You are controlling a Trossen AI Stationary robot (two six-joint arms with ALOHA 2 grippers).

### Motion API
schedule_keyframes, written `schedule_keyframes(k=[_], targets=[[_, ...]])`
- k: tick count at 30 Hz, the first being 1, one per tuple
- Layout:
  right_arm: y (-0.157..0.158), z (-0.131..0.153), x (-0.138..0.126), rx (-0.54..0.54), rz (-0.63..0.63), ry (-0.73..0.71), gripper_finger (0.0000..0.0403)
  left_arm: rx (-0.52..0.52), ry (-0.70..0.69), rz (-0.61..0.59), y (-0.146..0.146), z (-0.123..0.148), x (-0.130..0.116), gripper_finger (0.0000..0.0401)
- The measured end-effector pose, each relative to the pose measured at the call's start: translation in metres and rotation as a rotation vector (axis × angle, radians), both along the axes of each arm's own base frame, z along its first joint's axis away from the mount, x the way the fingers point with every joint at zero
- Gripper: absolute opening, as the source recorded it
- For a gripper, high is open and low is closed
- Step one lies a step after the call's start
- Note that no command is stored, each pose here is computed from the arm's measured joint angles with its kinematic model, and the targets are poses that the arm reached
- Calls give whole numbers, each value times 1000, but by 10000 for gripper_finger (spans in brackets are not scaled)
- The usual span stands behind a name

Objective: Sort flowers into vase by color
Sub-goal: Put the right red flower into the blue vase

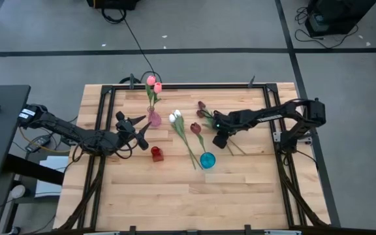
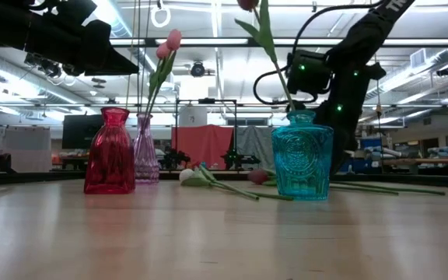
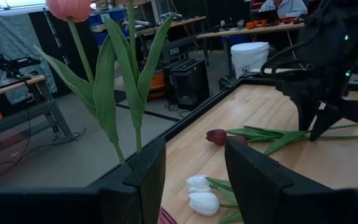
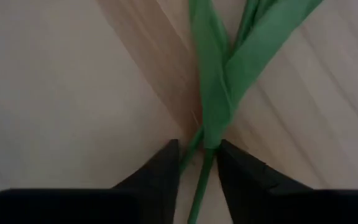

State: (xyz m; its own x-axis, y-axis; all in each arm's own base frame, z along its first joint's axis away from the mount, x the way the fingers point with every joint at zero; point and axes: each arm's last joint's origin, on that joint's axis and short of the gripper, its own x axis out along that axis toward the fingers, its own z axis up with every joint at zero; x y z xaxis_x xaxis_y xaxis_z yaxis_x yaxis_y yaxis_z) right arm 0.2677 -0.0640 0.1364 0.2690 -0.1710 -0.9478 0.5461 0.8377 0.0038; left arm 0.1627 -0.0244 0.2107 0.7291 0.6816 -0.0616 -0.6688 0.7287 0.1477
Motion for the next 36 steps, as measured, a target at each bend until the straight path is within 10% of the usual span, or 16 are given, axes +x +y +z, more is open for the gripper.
schedule_keyframes(k=[6, 24, 36], targets=[[-5, 7, -8, 11, -26, 47, 12, 0, 4, -8, 0, 0, 0, 170], [19, 124, -52, -24, -18, -489, 2, -16, -3, -34, -1, -1, 1, 170], [34, 92, -46, 153, -12, -245, 47, -24, -16, -34, -1, 0, 1, 170]])
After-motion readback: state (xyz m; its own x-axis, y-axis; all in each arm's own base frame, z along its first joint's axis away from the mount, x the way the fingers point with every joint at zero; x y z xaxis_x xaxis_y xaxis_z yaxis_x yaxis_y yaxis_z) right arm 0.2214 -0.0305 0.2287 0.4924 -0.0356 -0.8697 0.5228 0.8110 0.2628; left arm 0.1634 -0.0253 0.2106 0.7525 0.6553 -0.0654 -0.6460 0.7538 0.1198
